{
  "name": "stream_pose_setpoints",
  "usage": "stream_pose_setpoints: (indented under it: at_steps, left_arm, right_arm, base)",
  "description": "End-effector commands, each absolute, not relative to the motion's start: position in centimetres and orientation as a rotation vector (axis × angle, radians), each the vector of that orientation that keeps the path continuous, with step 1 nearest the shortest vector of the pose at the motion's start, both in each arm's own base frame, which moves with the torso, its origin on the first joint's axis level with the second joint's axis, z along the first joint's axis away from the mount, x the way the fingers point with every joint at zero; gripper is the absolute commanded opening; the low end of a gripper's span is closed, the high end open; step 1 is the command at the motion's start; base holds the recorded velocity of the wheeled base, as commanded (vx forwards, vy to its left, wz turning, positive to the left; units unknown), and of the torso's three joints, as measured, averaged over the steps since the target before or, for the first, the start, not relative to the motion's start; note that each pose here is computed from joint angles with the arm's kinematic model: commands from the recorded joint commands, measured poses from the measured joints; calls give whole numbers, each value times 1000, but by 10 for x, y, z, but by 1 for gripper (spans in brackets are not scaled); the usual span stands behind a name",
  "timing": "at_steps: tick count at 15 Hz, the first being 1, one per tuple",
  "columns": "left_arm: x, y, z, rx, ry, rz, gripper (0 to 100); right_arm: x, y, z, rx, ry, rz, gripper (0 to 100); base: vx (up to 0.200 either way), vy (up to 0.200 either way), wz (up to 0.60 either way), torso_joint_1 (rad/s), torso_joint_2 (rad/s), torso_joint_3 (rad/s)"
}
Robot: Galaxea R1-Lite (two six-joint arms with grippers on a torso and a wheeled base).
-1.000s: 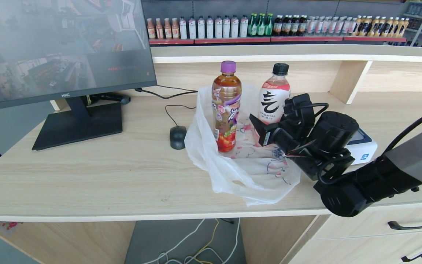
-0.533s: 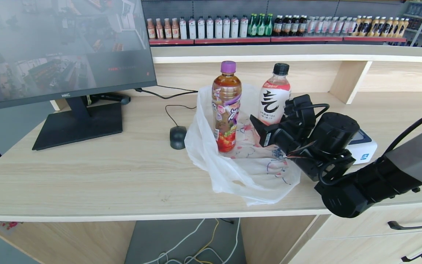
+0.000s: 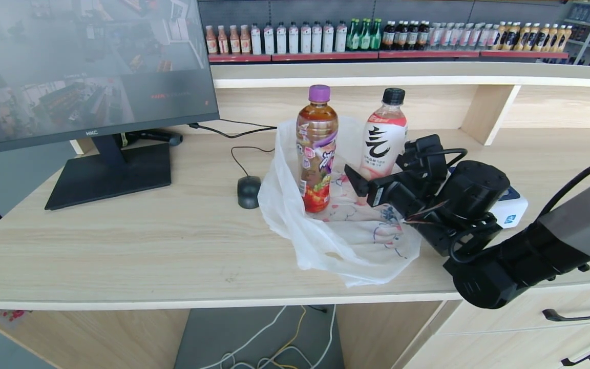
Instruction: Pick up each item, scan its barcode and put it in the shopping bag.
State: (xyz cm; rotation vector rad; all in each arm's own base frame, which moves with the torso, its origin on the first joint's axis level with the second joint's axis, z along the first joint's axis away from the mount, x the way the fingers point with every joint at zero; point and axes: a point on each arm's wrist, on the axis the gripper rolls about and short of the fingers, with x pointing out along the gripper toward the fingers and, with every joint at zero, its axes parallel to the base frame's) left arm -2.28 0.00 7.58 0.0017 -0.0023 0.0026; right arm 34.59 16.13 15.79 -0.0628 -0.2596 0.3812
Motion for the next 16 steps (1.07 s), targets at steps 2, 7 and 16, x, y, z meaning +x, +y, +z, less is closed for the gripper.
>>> stream_pose_setpoints:
  at_steps: [2, 7, 16]
  left_arm:
    - [-23, 0, 76, 2, -3, 3, 100]
    - [-23, 0, 76, 2, -3, 3, 100]
    - [-23, 0, 76, 2, -3, 3, 100]
  right_arm:
    - [333, 155, 169, -60, -273, 379, 100]
    - [291, 132, 197, -25, -304, 366, 100]
    - [121, 48, 180, -4, -274, 330, 100]
  base:
    - [0, 0, 0, 0, 0, 0]
    - [0, 0, 0, 0, 0, 0]
    - [0, 0, 0, 0, 0, 0]
